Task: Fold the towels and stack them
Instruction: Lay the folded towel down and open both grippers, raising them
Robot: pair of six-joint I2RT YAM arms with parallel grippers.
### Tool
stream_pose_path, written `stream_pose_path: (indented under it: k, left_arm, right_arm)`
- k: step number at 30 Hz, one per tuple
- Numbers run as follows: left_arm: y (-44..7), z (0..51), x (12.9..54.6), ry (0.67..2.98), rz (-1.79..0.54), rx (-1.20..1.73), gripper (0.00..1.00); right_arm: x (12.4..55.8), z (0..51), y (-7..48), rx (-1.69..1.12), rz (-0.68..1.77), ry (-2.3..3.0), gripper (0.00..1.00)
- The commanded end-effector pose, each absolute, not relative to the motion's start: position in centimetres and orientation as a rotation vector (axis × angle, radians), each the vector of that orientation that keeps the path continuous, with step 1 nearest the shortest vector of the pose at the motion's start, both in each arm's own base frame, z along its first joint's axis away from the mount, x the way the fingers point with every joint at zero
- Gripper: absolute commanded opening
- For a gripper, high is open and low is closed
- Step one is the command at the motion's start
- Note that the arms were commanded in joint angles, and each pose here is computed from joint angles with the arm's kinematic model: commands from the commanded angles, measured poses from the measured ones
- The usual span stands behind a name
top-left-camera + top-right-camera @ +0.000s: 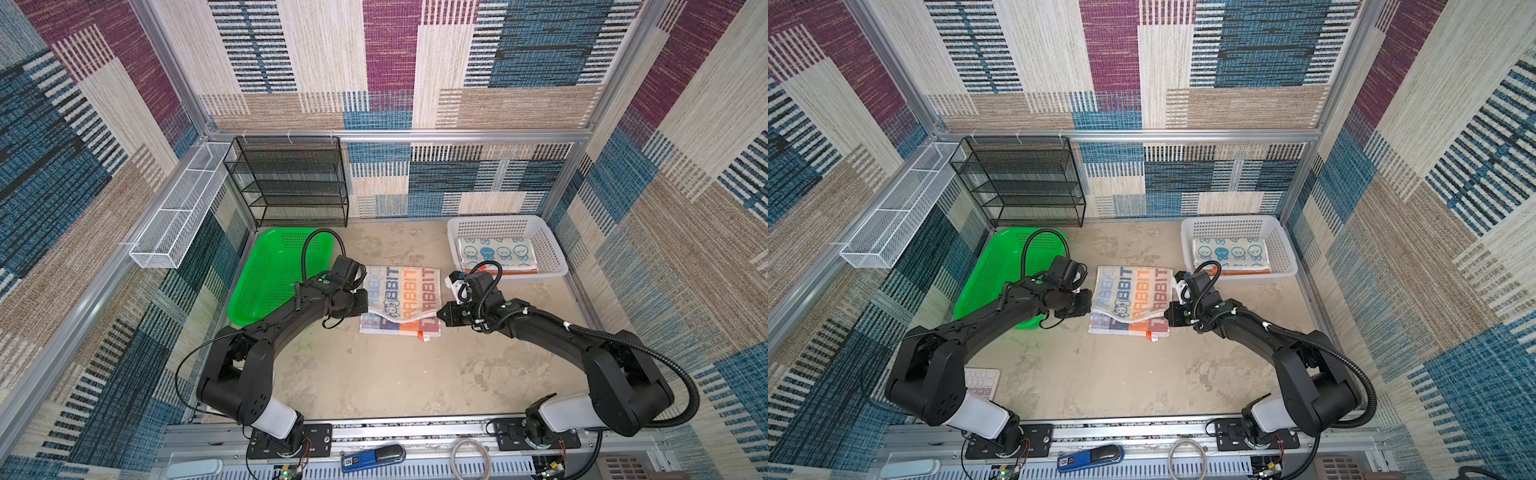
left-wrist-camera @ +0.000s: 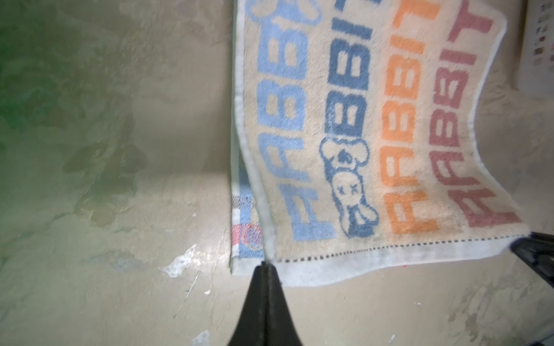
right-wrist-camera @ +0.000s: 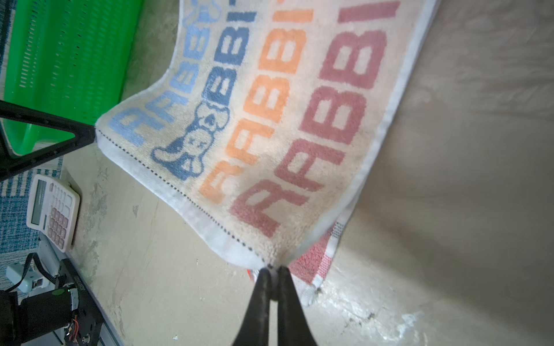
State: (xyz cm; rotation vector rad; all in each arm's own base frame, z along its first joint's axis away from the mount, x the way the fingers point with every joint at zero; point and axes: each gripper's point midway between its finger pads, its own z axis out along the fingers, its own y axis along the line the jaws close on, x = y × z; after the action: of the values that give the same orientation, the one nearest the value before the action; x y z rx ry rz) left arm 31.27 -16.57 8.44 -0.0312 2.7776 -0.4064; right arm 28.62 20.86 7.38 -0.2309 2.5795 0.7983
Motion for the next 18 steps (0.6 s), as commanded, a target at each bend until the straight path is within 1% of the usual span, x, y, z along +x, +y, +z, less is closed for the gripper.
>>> stream_pose_path:
  k: [1, 4, 7, 8, 9, 10, 11, 12, 15, 16, 17, 18]
  left_arm:
    - [-16.3, 6.5, 29.2, 2.837, -0.426, -0.06, 0.0]
    - [-16.2, 4.3, 28.0, 2.877, -0.449, -0.085, 0.0]
    - [-16.6, 3.2, 27.5, 2.901, -0.485, -0.087, 0.0]
    - [-16.7, 3.0, 27.6, 2.902, -0.491, -0.086, 0.0]
    - [-16.8, 3.0, 27.6, 2.903, -0.5, -0.085, 0.0]
    - [-17.1, 3.2, 27.8, 2.895, -0.512, -0.077, 0.04]
    - [-17.2, 3.6, 28.0, 2.885, -0.521, -0.071, 0.16]
    - [-17.4, 4.2, 28.4, 2.869, -0.53, -0.06, 0.31]
    - [-17.6, 7.3, 30.2, 2.792, -0.512, -0.038, 0.63]
    - [-17.6, 8.4, 30.8, 2.767, -0.495, -0.027, 0.75]
    - [-17.6, 9.9, 31.7, 2.732, -0.478, -0.015, 0.9]
    - [-17.6, 11.3, 32.7, 2.703, -0.465, -0.004, 1.0]
  right_arm:
    - [27.3, 5.4, 20.6, -0.215, 0.812, 2.64, 0.02]
    - [26.4, 3.3, 20.6, -0.206, 0.831, 2.684, 0.03]
    - [26.2, 2.4, 20.7, -0.203, 0.837, 2.704, 0.05]
    - [26.2, 2.4, 20.7, -0.202, 0.837, 2.705, 0.07]
    - [26.3, 2.6, 20.8, -0.207, 0.838, 2.702, 0.12]
    - [26.5, 3.0, 20.8, -0.209, 0.834, 2.695, 0.17]
    - [26.6, 3.3, 20.8, -0.215, 0.829, 2.691, 0.23]
    - [26.9, 3.9, 20.8, -0.22, 0.82, 2.679, 0.33]
    - [28.4, 6.6, 20.7, -0.238, 0.769, 2.623, 0.58]
    - [29.0, 7.7, 20.7, -0.246, 0.746, 2.601, 0.66]
    - [30.0, 9.0, 20.7, -0.259, 0.719, 2.57, 0.75]
    - [31.1, 10.1, 20.7, -0.263, 0.688, 2.543, 0.81]
